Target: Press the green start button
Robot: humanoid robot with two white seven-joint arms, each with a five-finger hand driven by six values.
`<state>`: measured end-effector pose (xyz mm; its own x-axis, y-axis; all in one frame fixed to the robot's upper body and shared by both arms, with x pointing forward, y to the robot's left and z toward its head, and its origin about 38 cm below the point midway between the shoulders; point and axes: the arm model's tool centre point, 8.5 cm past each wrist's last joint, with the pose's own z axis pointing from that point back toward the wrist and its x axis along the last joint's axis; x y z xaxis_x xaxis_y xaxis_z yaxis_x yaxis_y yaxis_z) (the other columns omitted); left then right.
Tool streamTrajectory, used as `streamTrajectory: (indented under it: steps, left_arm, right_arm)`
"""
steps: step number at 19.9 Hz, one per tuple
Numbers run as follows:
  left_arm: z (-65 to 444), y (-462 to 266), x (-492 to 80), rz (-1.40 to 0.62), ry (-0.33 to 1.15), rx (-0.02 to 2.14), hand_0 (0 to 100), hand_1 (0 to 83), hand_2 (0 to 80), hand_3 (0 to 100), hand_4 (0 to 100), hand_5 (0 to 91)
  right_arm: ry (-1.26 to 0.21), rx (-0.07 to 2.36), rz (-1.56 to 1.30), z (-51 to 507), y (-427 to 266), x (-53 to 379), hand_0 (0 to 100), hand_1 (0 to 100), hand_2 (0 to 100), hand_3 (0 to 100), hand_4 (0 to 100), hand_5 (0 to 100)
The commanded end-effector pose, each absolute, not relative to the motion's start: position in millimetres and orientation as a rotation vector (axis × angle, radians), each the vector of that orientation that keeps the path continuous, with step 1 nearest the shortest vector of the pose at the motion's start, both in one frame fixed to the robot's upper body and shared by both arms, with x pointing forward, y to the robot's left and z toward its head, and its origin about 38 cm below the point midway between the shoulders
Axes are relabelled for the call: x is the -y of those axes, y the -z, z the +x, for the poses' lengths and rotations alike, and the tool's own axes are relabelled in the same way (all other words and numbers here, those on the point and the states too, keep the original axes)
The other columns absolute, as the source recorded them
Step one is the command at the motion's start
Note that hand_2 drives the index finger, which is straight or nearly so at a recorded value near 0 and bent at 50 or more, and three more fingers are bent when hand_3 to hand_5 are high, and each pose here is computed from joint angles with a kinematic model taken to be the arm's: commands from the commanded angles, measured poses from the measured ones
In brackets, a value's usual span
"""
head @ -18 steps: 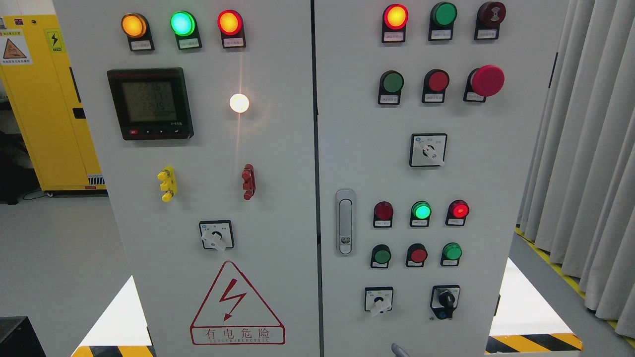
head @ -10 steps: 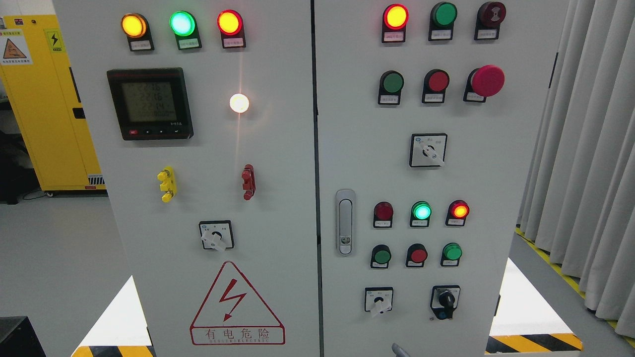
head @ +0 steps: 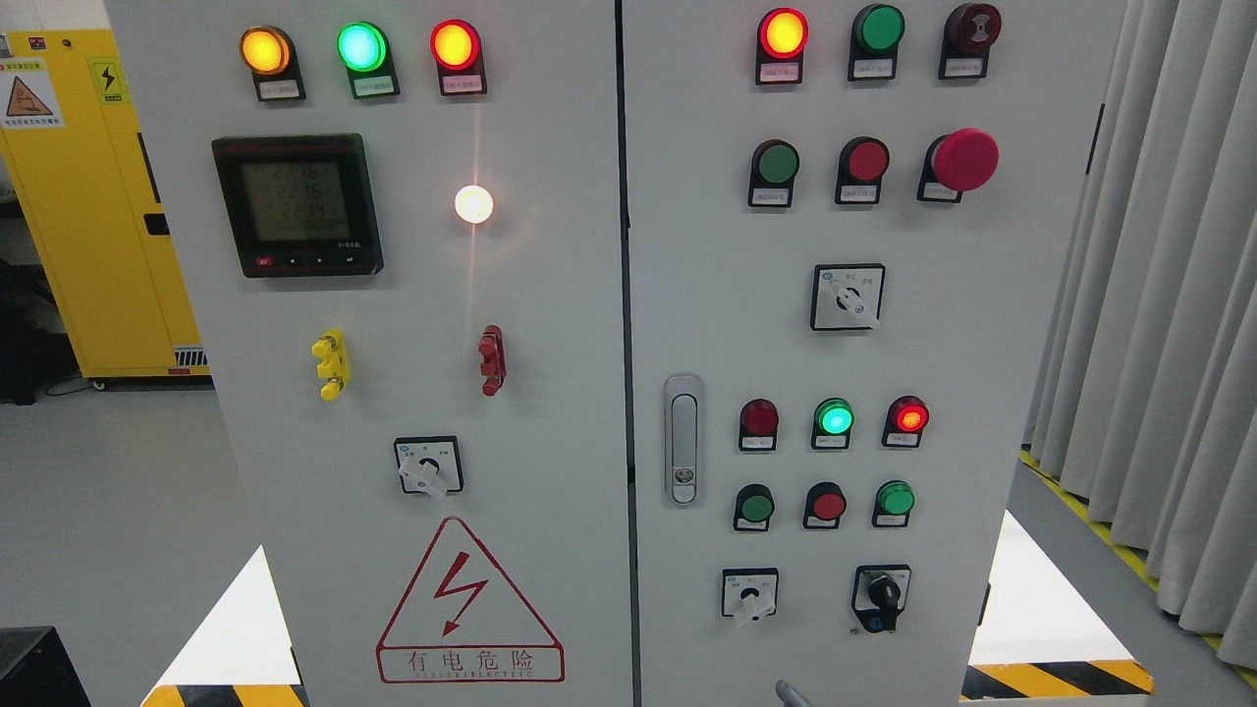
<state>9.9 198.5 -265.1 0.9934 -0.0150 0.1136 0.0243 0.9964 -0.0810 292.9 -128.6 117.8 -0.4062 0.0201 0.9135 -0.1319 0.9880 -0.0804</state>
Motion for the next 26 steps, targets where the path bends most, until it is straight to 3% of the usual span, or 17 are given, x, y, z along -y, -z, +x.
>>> streamTrajectory:
  steps: [1, 4, 6, 7, 8, 9, 10, 11, 13, 14, 16, 22, 26]
  left_arm:
    - [10, 265, -199, -0.083, 0.019, 0.113, 12, 55.6, 0.0, 0, 0, 0.0]
    - [10, 265, -199, -0.083, 0.021, 0.113, 12, 55.6, 0.0, 0, 0, 0.0]
    - [10, 265, -199, -0.083, 0.019, 0.113, 12, 55.6, 0.0, 0, 0, 0.0]
    - [10, 265, -199, -0.083, 0.019, 0.113, 12, 55.6, 0.0, 0, 0, 0.0]
    - [10, 265, -199, -0.083, 0.019, 0.113, 12, 55.6, 0.0, 0, 0, 0.0]
    - [10, 265, -199, -0.083, 0.019, 0.113, 12, 55.6, 0.0, 0, 0, 0.0]
    - [10, 265, -199, -0.083, 0.021, 0.113, 12, 55.6, 0.0, 0, 0, 0.0]
    - [10, 265, -199, -0.083, 0.019, 0.113, 12, 55.6, 0.0, 0, 0, 0.0]
    - [10, 265, -199, -0.083, 0.019, 0.113, 12, 55.6, 0.0, 0, 0, 0.0]
    - [10, 265, -199, -0.083, 0.019, 0.113, 12, 55.6, 0.0, 0, 0, 0.0]
    - [10, 265, -199, -0.083, 0.019, 0.113, 12, 55.6, 0.0, 0, 0, 0.0]
    - [10, 265, -199, -0.083, 0.021, 0.113, 12, 55.6, 0.0, 0, 0, 0.0]
    - [10, 265, -199, -0.083, 0.019, 0.113, 12, 55.6, 0.0, 0, 0, 0.0]
  right_arm:
    - [-0.184, 1.996, 0.061, 293, -121, 129, 59, 66, 0, 0, 0, 0]
    - [-0.204, 1.999, 0.047, 293, -122, 129, 58, 66, 0, 0, 2, 0]
    - [-0.245, 2.007, -0.002, 296, -123, 132, 57, 66, 0, 10, 15, 4]
    - [-0.277, 2.011, -0.045, 297, -123, 136, 56, 67, 0, 21, 25, 13]
    - [-0.302, 2.014, -0.081, 299, -124, 139, 55, 67, 0, 21, 25, 13]
    - [-0.328, 2.019, -0.108, 300, -125, 141, 54, 68, 0, 30, 35, 21]
    - [-0.354, 2.021, -0.127, 300, -125, 142, 53, 68, 0, 39, 45, 34]
    - [-0.386, 2.023, -0.152, 300, -125, 141, 52, 69, 0, 40, 46, 36]
    - [-0.459, 2.013, -0.251, 301, -124, 148, 53, 69, 0, 48, 55, 51]
    - [-0.495, 2.006, -0.304, 302, -123, 152, 53, 69, 0, 48, 55, 51]
    - [-0.555, 1.999, -0.372, 303, -124, 154, 55, 70, 0, 58, 66, 65]
    - [-0.703, 1.965, -0.606, 314, -130, 171, 61, 73, 0, 71, 76, 77]
    - [-0.775, 1.951, -0.77, 322, -139, 181, 61, 75, 0, 74, 78, 80]
